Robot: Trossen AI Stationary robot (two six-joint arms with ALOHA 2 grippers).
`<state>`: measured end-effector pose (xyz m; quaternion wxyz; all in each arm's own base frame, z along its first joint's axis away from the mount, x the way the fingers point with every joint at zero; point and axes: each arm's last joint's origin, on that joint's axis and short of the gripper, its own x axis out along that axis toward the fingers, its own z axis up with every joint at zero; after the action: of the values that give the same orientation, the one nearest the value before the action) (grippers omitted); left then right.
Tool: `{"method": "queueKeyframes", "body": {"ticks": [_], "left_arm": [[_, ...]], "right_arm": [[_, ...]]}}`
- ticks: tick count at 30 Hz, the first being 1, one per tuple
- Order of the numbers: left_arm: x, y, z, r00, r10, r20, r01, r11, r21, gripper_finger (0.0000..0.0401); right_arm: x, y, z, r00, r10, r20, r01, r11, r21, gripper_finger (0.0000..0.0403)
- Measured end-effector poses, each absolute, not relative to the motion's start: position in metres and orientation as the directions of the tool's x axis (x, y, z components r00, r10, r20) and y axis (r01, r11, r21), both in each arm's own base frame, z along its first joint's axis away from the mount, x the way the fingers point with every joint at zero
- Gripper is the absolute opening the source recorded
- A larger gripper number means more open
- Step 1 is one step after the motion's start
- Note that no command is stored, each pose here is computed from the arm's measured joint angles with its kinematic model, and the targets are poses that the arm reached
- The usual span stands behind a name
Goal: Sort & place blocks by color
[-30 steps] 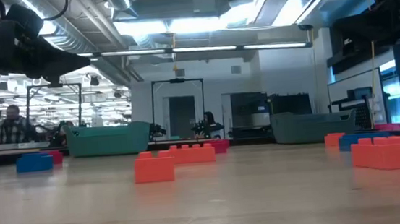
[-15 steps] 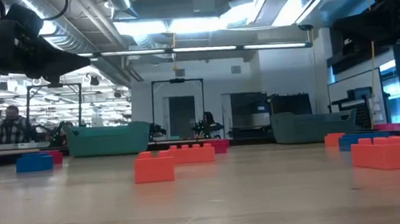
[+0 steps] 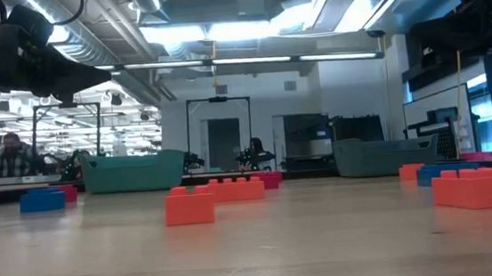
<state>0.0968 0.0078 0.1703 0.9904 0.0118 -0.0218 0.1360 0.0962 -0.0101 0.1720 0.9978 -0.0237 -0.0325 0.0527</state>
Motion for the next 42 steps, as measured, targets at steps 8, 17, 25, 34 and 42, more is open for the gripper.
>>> {"method": "queueKeyframes", "body": {"ticks": [8, 17, 25, 34, 42], "left_arm": [[0.097, 0.008, 0.170, 0.962, 0.269, 0.046, -0.270, 0.963, 0.017, 0.0000], [0.097, 0.008, 0.170, 0.962, 0.269, 0.046, -0.270, 0.963, 0.017, 0.0000], [0.097, 0.008, 0.170, 0.962, 0.269, 0.046, -0.270, 0.963, 0.017, 0.0000], [0.097, 0.008, 0.171, 0.959, 0.277, 0.051, -0.280, 0.959, 0.043, 0.0000], [0.081, 0.011, 0.225, 0.895, 0.391, 0.217, -0.413, 0.909, 0.066, 0.0000]], "right_arm": [[0.096, -0.010, 0.172, 0.992, 0.107, 0.065, -0.104, 0.994, -0.045, 0.0014], [0.096, -0.012, 0.173, 0.996, 0.040, 0.075, -0.053, 0.982, 0.182, 0.0014], [0.096, -0.012, 0.174, 0.996, 0.024, 0.082, -0.041, 0.977, 0.209, 0.0011], [0.096, -0.016, 0.174, 0.990, -0.112, 0.083, 0.088, 0.965, 0.247, 0.0002], [0.090, -0.017, 0.193, 0.985, -0.167, 0.038, 0.153, 0.957, 0.247, 0.0002]]}}
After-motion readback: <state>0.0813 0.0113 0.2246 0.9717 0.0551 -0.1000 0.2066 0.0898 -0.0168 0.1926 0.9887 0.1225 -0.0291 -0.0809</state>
